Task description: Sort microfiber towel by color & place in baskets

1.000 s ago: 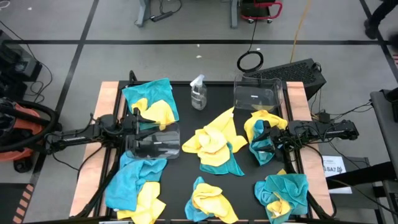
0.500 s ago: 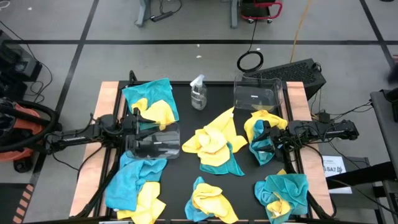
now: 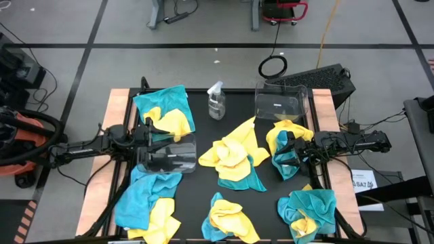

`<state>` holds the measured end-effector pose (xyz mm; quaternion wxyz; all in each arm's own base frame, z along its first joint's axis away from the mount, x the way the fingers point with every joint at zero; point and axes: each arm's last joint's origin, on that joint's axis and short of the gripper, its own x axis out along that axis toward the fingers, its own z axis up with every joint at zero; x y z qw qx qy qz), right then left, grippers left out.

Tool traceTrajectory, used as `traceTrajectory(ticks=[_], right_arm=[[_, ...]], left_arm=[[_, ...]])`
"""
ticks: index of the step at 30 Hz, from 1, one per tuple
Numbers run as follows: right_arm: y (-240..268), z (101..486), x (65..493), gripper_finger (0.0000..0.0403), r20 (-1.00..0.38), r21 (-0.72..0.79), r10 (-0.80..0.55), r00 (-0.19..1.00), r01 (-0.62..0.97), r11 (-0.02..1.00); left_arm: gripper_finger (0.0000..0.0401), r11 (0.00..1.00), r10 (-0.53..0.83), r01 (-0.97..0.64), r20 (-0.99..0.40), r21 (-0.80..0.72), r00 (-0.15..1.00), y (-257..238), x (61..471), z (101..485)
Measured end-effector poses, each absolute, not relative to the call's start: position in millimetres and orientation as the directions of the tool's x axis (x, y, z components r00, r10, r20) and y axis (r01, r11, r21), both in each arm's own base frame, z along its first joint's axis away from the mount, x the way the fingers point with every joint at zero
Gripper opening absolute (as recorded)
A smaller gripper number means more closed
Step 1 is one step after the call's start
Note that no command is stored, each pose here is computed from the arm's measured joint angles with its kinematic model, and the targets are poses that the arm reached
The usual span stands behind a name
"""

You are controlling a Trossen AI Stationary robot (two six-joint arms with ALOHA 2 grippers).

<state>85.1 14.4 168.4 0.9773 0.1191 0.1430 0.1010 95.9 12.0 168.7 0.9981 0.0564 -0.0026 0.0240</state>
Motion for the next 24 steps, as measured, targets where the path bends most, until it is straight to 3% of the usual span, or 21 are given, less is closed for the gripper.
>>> traceTrajectory(ticks=[24], right_arm=[[14.4, 168.7, 85.3, 0.0192, -0.253, 0.218, 0.229, 0.940, -0.176, 0.960]], left_arm=[[0.0221, 0.993, 0.048, -0.048, 0.008, 0.112, 0.999, 11.9, 95.9, 168.7]])
